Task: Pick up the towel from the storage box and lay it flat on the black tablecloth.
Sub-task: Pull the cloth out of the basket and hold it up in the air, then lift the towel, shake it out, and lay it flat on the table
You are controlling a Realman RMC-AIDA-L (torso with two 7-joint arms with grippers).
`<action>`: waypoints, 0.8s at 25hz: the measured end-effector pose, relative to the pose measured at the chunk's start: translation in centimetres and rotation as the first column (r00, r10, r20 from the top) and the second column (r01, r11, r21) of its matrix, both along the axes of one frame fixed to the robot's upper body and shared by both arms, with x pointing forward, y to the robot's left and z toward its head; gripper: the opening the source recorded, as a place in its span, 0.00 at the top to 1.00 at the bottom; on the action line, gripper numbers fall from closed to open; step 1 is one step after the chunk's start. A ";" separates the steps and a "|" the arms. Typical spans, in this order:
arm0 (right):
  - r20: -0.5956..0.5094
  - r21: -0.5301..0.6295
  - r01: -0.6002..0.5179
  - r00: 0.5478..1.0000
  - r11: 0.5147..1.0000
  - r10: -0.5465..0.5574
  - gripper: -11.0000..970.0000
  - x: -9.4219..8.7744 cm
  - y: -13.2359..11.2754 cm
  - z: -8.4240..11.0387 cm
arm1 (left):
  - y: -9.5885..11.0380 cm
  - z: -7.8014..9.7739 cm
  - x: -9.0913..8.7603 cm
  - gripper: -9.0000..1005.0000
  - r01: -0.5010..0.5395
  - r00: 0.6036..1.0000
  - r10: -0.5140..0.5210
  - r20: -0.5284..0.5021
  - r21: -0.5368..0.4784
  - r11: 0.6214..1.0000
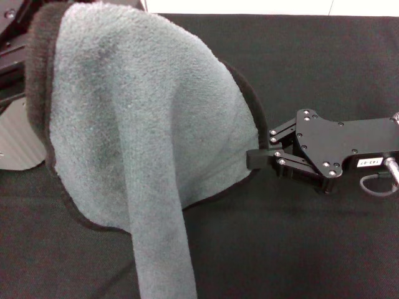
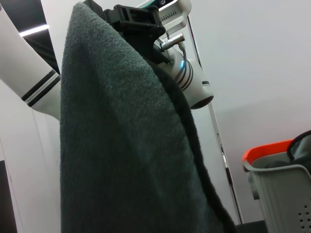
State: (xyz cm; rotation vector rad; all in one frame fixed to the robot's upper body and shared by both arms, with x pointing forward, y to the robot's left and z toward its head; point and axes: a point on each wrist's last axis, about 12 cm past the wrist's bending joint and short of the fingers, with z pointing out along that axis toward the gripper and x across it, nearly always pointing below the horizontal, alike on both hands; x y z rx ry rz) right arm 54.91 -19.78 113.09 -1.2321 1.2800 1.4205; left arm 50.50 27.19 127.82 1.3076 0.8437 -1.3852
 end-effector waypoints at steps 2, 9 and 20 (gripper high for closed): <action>0.005 0.001 0.001 1.000 1.000 -0.001 0.93 0.0 0.0 0.0 | 0.0 -0.1 0.0 0.97 -0.002 1.000 0.002 -0.004 0.000 1.000; 0.009 0.025 0.043 0.999 0.999 -0.043 0.96 -0.2 -0.7 -0.2 | 1.0 -1.8 0.3 0.97 -0.080 0.995 0.077 -0.055 -0.053 0.995; 0.043 0.104 0.148 0.987 0.983 -0.153 0.98 0.2 -3.5 1.6 | 2.0 -7.8 -0.2 0.97 -0.226 0.966 0.216 -0.145 -0.059 0.972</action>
